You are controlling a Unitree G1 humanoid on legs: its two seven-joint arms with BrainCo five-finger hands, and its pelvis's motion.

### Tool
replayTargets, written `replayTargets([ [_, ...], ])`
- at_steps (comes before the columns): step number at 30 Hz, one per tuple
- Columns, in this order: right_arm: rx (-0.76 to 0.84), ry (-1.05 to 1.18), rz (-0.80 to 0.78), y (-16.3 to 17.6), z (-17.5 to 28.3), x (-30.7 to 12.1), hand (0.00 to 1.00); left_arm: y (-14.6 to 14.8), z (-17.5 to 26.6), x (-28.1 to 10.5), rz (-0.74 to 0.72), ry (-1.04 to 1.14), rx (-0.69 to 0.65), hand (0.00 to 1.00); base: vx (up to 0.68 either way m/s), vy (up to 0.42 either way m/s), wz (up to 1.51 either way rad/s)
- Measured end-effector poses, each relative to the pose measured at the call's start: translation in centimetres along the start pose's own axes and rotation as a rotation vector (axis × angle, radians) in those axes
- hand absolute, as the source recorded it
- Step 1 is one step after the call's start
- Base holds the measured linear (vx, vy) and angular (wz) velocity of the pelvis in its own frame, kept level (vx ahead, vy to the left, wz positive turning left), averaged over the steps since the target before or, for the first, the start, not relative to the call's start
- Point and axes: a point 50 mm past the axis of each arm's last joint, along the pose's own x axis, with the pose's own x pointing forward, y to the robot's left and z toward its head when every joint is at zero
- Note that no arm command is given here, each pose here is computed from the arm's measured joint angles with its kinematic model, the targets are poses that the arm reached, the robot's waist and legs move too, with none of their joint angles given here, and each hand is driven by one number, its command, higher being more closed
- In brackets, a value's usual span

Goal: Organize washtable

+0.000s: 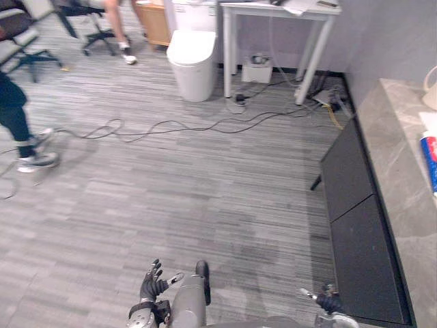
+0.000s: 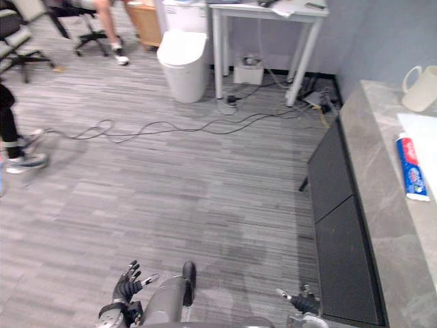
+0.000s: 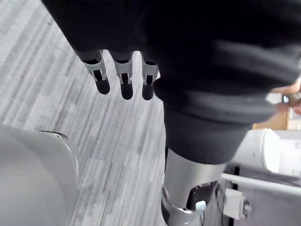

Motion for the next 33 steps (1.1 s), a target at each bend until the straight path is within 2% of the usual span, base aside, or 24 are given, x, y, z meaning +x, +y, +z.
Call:
replayTargets([
  [5,-0.076,-0.058,0.092,2.0,1.1,-0.2,0.00,-0.7,1.3,0.3,-0.027,-0.052,0.021,0.00,0.30,0.151,-1.21],
  [9,-0.109,-0.070,0.132,3.1,2.0,0.5,0.00,-0.1,1.5,0.9,-0.009,-0.043,0.026,0.00,0.40,0.066,-1.10],
  [11,-0.117,-0.071,0.129,2.9,2.1,0.6,0.00,0.4,1.2,1.0,0.005,-0.020,0.030,0.00,0.57,0.016,-0.77],
  [15,-0.148,-0.078,0.091,1.1,2.6,0.9,0.00,-0.8,1.0,1.3,-0.021,-0.007,-0.012,0.00,0.40,-0.017,-0.53],
  [22,-0.108,-0.096,0.073,1.0,3.0,0.9,0.00,-0.9,0.6,1.1,-0.020,0.003,-0.025,0.00,0.32,0.051,-1.19],
  [29,-0.114,-0.098,0.019,-0.5,3.0,0.8,0.00,-1.9,-0.6,0.3,-0.031,0.034,-0.050,0.00,0.28,0.258,-1.33],
  [33,-0.102,-0.077,0.070,1.2,1.6,-0.3,0.00,-0.9,-0.6,-0.1,-0.017,0.025,-0.020,0.00,0.30,0.312,-0.99],
])
